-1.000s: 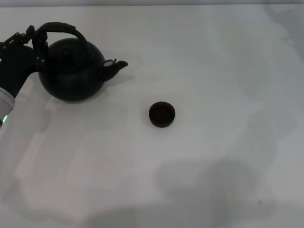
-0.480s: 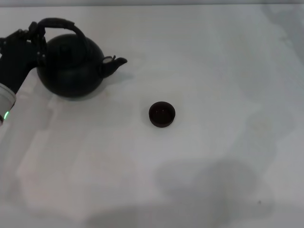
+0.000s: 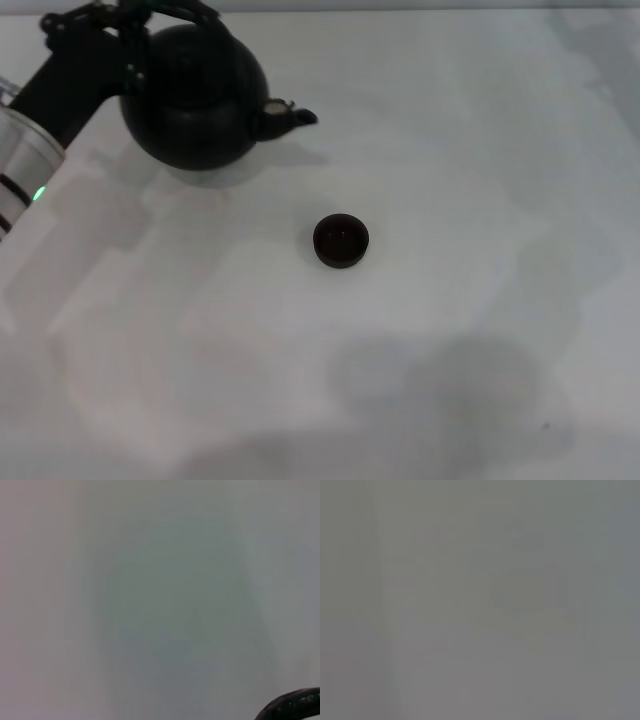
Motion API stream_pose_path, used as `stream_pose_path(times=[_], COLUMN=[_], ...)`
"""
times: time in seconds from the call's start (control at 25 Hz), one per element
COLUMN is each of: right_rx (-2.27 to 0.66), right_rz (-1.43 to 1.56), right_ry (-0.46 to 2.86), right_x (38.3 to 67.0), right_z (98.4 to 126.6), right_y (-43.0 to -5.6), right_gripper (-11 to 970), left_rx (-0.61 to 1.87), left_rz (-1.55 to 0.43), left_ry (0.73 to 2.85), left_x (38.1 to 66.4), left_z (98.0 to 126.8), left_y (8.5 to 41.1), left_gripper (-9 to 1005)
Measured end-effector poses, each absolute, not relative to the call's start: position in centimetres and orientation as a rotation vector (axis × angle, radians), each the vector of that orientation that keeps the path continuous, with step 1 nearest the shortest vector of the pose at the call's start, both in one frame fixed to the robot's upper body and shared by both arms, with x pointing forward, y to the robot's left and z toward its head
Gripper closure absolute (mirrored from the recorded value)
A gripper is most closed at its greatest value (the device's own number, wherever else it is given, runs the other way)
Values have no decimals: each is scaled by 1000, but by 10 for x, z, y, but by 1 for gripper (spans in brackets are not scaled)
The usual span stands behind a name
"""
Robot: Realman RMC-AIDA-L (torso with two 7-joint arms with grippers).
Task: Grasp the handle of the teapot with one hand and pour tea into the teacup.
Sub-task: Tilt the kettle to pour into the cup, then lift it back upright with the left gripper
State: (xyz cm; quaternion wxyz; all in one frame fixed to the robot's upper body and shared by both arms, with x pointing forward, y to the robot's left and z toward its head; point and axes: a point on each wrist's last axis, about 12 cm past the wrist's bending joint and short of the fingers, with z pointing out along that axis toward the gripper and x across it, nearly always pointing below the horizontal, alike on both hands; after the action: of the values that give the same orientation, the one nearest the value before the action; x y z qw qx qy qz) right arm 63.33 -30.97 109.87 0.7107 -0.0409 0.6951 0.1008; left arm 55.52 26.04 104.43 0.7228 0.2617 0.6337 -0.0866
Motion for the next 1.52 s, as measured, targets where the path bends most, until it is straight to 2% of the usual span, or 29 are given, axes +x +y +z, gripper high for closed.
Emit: stream_pose_path(times=[0.56,1.52], right_rx=[-98,-73], right_rz=[248,270], right_ry=[1542,1576], right_x=[636,638], right_z=[1100,1092], right_y=[-302,-295], right_gripper=[124,125], left_rx=[932,1068], left_rz=[-126,-17], left_ry=[1290,1166], left_x=[550,550], left_z=[1039,1041], left_y=[238,230], left_gripper=[904,905])
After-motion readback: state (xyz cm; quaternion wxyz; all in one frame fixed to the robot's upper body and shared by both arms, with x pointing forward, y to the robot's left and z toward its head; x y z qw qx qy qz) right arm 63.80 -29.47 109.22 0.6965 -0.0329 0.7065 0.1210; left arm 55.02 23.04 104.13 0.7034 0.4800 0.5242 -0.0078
